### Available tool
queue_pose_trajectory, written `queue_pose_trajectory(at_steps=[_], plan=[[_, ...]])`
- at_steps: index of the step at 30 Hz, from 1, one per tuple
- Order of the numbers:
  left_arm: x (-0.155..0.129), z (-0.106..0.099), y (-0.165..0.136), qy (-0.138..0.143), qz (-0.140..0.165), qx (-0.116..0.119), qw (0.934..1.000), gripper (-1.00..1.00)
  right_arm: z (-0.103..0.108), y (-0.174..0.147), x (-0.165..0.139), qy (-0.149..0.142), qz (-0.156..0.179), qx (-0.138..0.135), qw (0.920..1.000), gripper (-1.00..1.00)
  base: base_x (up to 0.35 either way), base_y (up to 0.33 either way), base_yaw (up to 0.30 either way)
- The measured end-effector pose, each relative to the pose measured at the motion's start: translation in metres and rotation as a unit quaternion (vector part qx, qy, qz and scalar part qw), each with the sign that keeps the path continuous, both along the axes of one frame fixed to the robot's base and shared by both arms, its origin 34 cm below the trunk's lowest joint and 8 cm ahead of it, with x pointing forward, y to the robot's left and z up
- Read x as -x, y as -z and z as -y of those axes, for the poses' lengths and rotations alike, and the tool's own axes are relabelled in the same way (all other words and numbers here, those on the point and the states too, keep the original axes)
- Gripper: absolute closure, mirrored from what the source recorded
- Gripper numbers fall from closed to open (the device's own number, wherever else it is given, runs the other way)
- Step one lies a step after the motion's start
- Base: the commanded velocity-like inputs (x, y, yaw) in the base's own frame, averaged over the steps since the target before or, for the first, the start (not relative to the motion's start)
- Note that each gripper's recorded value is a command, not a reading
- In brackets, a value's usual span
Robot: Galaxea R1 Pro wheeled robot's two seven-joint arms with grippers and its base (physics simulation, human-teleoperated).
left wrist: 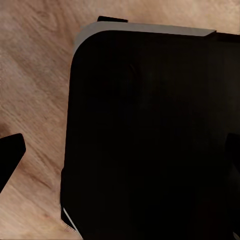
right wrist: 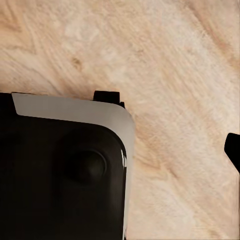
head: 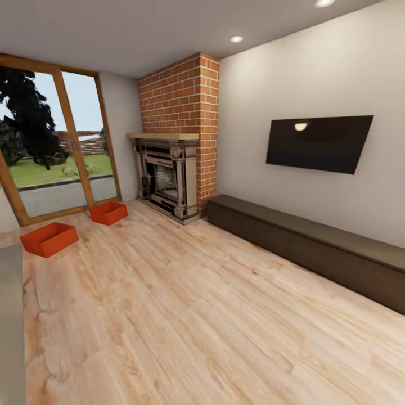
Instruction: Move the two storage containers from the living room to the garage. In the garage, place one container on the floor and stack the other container on top of it (either order is fine).
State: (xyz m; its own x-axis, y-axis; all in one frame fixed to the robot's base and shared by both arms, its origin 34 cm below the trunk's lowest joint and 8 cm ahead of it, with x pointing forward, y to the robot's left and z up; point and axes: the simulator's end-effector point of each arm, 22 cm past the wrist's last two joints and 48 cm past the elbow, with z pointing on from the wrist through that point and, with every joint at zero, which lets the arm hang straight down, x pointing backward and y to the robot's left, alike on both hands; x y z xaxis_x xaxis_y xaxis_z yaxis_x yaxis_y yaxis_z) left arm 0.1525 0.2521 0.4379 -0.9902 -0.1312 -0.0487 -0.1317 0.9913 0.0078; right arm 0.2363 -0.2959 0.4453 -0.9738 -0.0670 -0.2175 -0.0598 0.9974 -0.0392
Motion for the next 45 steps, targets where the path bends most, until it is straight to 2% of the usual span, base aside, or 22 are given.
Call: queue_pose_trajectory(at_steps=[6,39,45], plan=[[0.0,0.0,0.0,0.0,0.0,0.0,1.0,-1.0,0.0,0.0,0.0,0.0,0.0,0.0,1.0,-1.0,0.322,0.0,0.21],[0.0,0.0003,0.0,0.0,0.0,0.0,1.0,-1.0,0.0002,0.0,0.0001,0.0,0.0,0.0,1.0,-1.0,0.322,0.0,0.004],[-0.0001,0.0002,0.0,0.0,0.0,0.0,1.0,-1.0,0.0,-0.0001,-0.0003,-0.001,0.001,0.0,1.0,-1.0,0.322,0.0,0.177]])
